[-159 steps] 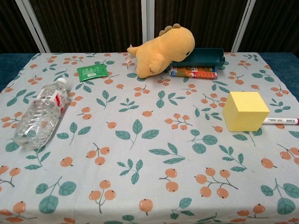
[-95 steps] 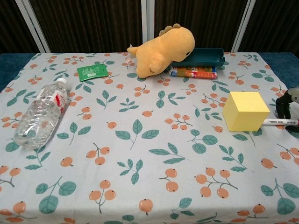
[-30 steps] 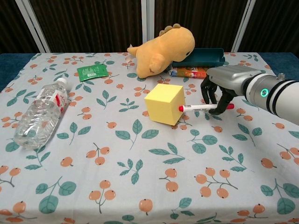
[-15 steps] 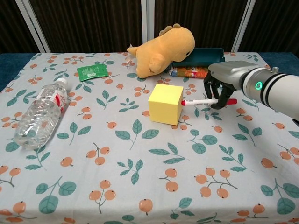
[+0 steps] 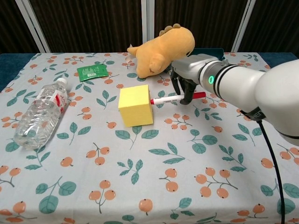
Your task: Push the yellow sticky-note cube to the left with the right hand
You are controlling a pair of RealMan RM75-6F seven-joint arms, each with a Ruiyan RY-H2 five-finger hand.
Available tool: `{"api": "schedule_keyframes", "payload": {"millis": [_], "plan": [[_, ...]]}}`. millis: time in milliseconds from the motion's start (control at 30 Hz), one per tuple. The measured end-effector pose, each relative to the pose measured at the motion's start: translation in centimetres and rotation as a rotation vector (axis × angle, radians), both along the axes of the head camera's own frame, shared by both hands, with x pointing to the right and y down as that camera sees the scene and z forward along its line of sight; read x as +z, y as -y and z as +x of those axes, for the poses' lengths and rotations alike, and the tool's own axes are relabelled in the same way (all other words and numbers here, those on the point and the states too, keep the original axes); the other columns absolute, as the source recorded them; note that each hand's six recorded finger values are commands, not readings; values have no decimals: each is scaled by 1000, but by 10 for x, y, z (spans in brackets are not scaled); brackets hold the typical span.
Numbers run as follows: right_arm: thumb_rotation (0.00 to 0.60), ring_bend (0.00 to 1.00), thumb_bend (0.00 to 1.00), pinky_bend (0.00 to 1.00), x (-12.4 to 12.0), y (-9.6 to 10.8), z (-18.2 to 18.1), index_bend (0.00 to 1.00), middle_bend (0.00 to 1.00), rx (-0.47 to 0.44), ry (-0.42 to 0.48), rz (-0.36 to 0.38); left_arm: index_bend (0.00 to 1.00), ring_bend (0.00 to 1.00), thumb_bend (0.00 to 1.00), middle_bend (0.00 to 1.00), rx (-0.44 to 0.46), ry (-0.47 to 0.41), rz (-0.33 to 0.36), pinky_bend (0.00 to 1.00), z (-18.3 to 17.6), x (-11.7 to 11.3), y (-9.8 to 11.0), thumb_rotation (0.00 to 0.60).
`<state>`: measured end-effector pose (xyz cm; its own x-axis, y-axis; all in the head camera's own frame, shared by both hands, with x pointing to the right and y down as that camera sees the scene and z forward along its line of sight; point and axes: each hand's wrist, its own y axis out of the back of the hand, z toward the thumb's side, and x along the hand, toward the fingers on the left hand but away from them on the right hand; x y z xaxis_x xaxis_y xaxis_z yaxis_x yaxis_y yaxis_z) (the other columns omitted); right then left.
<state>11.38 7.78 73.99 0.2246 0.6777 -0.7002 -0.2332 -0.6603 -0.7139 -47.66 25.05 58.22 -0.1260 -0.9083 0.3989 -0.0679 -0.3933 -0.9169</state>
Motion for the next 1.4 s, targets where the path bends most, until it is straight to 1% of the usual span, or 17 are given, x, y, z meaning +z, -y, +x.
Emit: {"api": "schedule_keyframes", "payload": {"millis": [233,367,467,567,667,767,867,900,1000,1067,1133,1267,1400], "plan": [[600,274,477,246,-6,-10,-29,659,567,-73,3,0,265,185,89,189,-5,-4,-3,112,-1,1,-1,600],[600,274,477,245,-7,-14,-30,660,565,-80,6,-6,265,185,89,188,-6,-7,-2,112,-1,1,-2,600],[600,274,477,245,-8,-13,-19,661,565,-64,8,-4,265,185,89,188,-4,-9,0,112,-1,1,-2,600],[600,274,477,245,-11,-9,1,655,565,-38,2,3,265,185,89,189,0,-12,1,112,-1,1,-1,600],[600,272,475,245,-13,-5,31,641,563,-4,-12,10,265,184,89,189,4,-19,5,112,1,2,0,600],[600,265,470,244,-16,-4,67,623,546,38,-31,12,265,185,89,189,9,-22,8,112,3,2,1,600],[600,257,456,244,-16,-7,104,595,521,69,-57,6,265,185,89,189,12,-23,12,112,4,2,1,600],[600,252,434,243,-16,-10,116,585,509,75,-70,2,265,185,89,189,12,-24,13,112,5,2,2,600],[600,220,313,229,-11,-20,140,518,448,83,-99,-19,265,185,90,188,12,-23,12,112,5,2,1,600],[600,197,238,226,-7,-23,148,450,410,89,-108,-31,265,184,90,188,17,-24,11,112,7,2,2,600],[600,176,197,224,-3,-25,155,399,378,96,-115,-40,265,185,90,189,20,-26,13,112,8,2,2,600],[600,141,176,208,-1,-28,161,301,318,105,-110,-46,265,185,89,188,18,-23,18,112,8,0,3,600],[600,133,176,204,-13,-25,174,283,298,146,-79,-21,265,185,89,189,13,-21,18,112,6,-1,3,600]]}}
